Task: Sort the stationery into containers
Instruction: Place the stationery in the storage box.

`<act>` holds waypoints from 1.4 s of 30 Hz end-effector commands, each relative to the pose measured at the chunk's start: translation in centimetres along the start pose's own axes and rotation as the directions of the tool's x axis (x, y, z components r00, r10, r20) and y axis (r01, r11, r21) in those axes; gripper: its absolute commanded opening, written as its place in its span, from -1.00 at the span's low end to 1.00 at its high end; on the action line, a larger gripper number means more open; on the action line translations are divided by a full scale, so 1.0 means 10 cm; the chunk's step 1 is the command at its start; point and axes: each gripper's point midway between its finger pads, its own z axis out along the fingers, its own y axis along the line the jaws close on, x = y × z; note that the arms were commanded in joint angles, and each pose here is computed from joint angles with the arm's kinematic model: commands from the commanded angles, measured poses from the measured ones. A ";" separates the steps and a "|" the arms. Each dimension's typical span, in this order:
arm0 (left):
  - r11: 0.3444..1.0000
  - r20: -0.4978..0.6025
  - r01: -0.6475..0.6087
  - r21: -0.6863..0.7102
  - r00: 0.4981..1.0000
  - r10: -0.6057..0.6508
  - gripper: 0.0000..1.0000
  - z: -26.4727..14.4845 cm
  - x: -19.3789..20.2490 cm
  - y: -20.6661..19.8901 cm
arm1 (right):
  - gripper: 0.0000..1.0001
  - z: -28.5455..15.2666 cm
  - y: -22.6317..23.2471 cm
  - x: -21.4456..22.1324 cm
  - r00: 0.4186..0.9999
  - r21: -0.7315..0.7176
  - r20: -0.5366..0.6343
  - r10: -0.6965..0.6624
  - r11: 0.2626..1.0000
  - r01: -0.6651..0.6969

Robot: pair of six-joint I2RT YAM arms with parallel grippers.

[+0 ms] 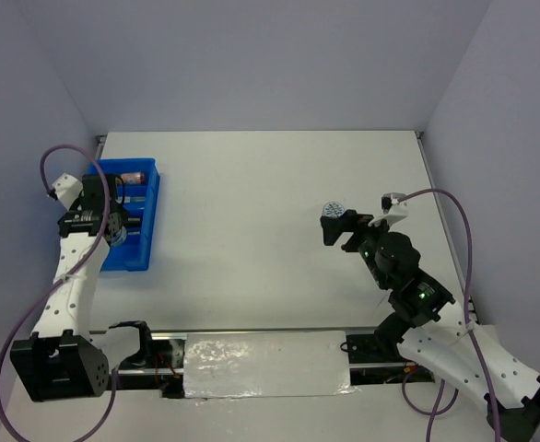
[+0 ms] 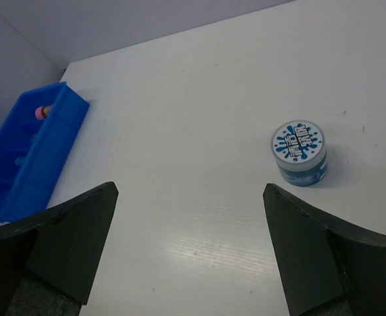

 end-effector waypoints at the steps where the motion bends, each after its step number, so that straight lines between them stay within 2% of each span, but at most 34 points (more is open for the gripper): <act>1: 0.999 0.013 0.043 -0.014 0.999 -0.043 -1.00 0.02 0.01 0.03 | 0.99 0.00 0.01 -0.12 0.999 -0.008 0.053 0.008 1.000 -0.007; 3: 0.997 0.038 0.069 -0.045 0.997 -0.067 -1.00 0.02 0.00 0.11 | 1.00 0.00 0.03 -0.12 0.999 -0.013 0.050 0.008 1.000 -0.007; 7: 0.998 0.013 0.069 0.006 0.998 -0.069 -1.00 0.09 0.07 0.00 | 0.99 0.01 0.06 -0.11 0.999 -0.029 0.047 0.015 0.999 -0.013; 21: 0.999 -0.051 0.032 -0.039 0.998 -0.034 -0.96 0.36 0.36 -0.02 | 0.99 0.01 0.11 -0.09 0.999 -0.059 0.040 0.021 0.998 -0.018; 25: 0.999 -0.059 0.026 -0.027 0.998 -0.028 -0.75 0.38 0.39 -0.04 | 0.99 0.02 0.12 -0.07 0.999 -0.061 0.034 0.020 0.998 -0.018; 27: 0.999 -0.063 0.021 -0.030 0.998 -0.023 -0.56 0.39 0.40 -0.04 | 0.99 0.02 0.12 -0.08 0.999 -0.060 0.035 0.019 0.998 -0.017; 28: 0.999 -0.063 0.019 -0.041 0.998 -0.021 -0.35 0.40 0.41 -0.03 | 1.00 0.02 0.12 -0.08 0.999 -0.061 0.035 0.017 0.998 -0.015; 30: 0.998 -0.067 0.010 -0.054 0.998 -0.014 -0.16 0.41 0.42 -0.01 | 1.00 0.03 0.11 -0.07 0.999 -0.059 0.033 0.019 0.998 -0.017; 31: 0.998 -0.071 0.008 -0.055 0.997 -0.012 0.08 0.41 0.42 -0.01 | 0.99 0.03 0.12 -0.06 0.999 -0.059 0.031 0.019 0.998 -0.017; 33: 0.999 -0.075 0.005 -0.054 0.997 -0.009 0.28 0.42 0.43 -0.01 | 0.99 0.03 0.12 -0.06 0.999 -0.060 0.032 0.018 0.998 -0.016; 35: 0.998 -0.078 0.003 -0.055 0.997 -0.007 0.65 0.41 0.43 -0.01 | 0.99 0.03 0.12 -0.07 0.999 -0.058 0.033 0.018 0.998 -0.016; 39: 0.999 -0.071 0.013 -0.042 0.997 -0.016 0.94 0.38 0.39 -0.04 | 0.99 0.03 0.11 -0.07 0.999 -0.058 0.035 0.017 0.998 -0.015; 42: 1.000 -0.068 0.017 -0.014 0.998 -0.018 0.99 0.34 0.35 -0.09 | 0.99 0.03 0.10 -0.07 0.999 -0.052 0.033 0.013 0.999 -0.012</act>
